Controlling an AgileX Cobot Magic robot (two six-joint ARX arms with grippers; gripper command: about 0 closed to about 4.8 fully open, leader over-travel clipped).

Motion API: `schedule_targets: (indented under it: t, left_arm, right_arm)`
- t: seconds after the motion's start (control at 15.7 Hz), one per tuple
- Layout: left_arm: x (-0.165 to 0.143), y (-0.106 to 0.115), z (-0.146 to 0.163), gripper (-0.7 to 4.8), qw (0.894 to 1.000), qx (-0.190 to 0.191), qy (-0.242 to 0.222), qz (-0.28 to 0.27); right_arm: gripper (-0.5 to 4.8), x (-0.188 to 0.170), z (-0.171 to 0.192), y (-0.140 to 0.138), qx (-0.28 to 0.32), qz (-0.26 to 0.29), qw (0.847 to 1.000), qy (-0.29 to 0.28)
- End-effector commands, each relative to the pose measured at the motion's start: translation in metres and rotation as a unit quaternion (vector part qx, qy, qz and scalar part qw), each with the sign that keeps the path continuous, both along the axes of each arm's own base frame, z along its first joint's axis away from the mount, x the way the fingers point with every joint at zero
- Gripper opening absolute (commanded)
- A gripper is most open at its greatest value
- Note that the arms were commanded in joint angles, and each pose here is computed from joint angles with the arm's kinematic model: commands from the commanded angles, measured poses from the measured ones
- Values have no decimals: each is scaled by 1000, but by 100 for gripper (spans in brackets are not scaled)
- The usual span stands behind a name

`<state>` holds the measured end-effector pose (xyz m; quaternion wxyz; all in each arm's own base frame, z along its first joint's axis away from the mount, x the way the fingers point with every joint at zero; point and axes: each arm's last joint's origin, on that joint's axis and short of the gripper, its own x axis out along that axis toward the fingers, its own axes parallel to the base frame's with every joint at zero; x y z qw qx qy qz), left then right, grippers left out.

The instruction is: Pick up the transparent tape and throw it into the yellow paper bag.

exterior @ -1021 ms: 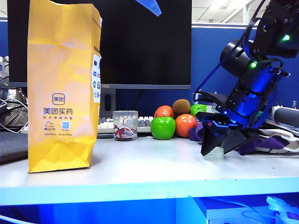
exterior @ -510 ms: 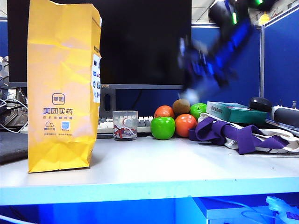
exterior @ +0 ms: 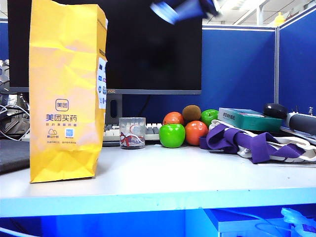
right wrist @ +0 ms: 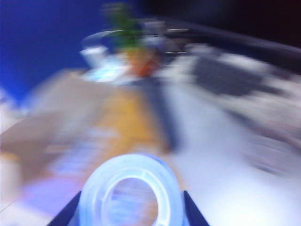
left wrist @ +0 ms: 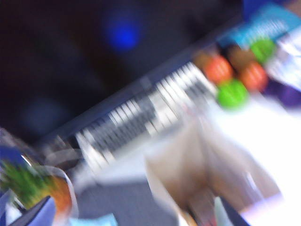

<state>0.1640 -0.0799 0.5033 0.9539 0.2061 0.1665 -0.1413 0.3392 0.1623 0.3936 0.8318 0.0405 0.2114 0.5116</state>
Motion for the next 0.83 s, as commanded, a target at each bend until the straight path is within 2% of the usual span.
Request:
schedule_targets:
  t: [0.06,0.13,0.26,0.38,0.51,0.64,0.83]
  left_arm:
    - [1,12,-10,462,997,-8,65,-36]
    - [2,11,-16,462,995,-12,83,-60]
    - [5,13,-21,462,995,11,92,-48]
    - [8,17,-23,461,995,13,95,-36]
    - [10,24,-22,461,996,14,90,-22]
    - [11,23,-21,461,996,15,80,-40]
    - [12,23,-19,461,997,13,70,-42]
  right_arm:
    - [202,-31,14,46,32,99,994,-28]
    - [202,-43,17,64,42,126,990,-40]
    - [201,-55,24,85,62,148,985,-63]
    - [202,-54,33,95,73,160,982,-70]
    - [202,-42,38,107,77,161,981,-70]
    - [202,-29,36,114,76,158,982,-69]
    - [202,-6,14,123,63,145,986,-51]
